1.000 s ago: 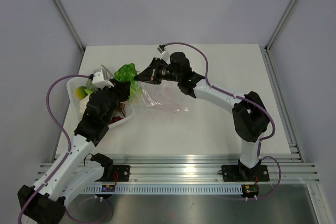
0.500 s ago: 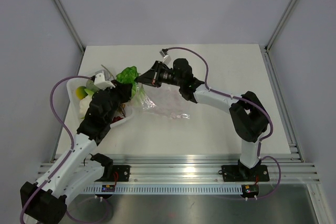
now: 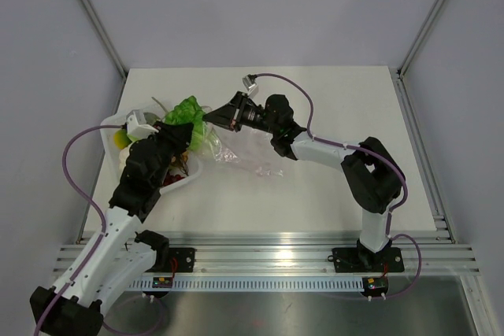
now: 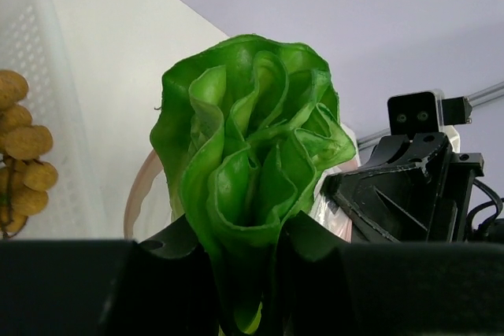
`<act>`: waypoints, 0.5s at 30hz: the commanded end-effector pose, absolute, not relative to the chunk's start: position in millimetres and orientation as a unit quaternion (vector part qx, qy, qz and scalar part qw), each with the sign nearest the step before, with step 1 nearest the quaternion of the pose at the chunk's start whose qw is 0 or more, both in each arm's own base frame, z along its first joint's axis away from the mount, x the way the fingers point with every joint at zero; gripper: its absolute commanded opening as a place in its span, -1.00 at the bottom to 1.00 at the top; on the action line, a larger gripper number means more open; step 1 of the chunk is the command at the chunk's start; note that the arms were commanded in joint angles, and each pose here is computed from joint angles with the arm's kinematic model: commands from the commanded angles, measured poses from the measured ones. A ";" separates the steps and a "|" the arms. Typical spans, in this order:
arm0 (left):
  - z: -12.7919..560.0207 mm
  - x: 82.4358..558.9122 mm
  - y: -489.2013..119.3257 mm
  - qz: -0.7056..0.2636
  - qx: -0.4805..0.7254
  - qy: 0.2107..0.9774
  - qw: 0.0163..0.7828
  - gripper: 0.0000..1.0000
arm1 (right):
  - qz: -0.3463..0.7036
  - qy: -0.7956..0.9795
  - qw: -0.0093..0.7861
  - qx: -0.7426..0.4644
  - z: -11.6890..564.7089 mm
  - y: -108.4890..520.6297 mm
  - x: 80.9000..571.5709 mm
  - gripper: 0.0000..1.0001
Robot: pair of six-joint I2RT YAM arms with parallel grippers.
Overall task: Place the food in the zip-top bag and seal the zipper
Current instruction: Place the fake vegetable in the zipper food storage bag.
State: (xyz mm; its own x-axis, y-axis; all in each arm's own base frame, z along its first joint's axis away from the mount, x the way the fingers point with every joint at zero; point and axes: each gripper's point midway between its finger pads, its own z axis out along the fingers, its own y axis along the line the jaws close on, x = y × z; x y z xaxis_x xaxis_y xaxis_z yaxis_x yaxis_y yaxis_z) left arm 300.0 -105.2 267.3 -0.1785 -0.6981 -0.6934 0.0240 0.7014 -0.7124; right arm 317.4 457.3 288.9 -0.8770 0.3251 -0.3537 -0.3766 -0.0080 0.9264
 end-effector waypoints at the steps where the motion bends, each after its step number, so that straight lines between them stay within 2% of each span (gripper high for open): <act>1: 281.3 299.0 -104.0 -0.345 -0.290 0.672 0.588 -1.00 | 0.747 0.600 0.282 -0.041 336.2 453.8 307.9 -1.00; 7: 263.2 294.9 -95.0 -0.343 -0.335 0.666 0.572 -1.00 | 0.761 0.586 0.276 -0.042 342.5 456.4 308.8 -1.00; 15: 252.8 298.0 -115.6 -0.377 -0.295 0.674 0.562 -1.00 | 0.764 0.583 0.274 -0.042 342.1 456.0 307.6 -1.00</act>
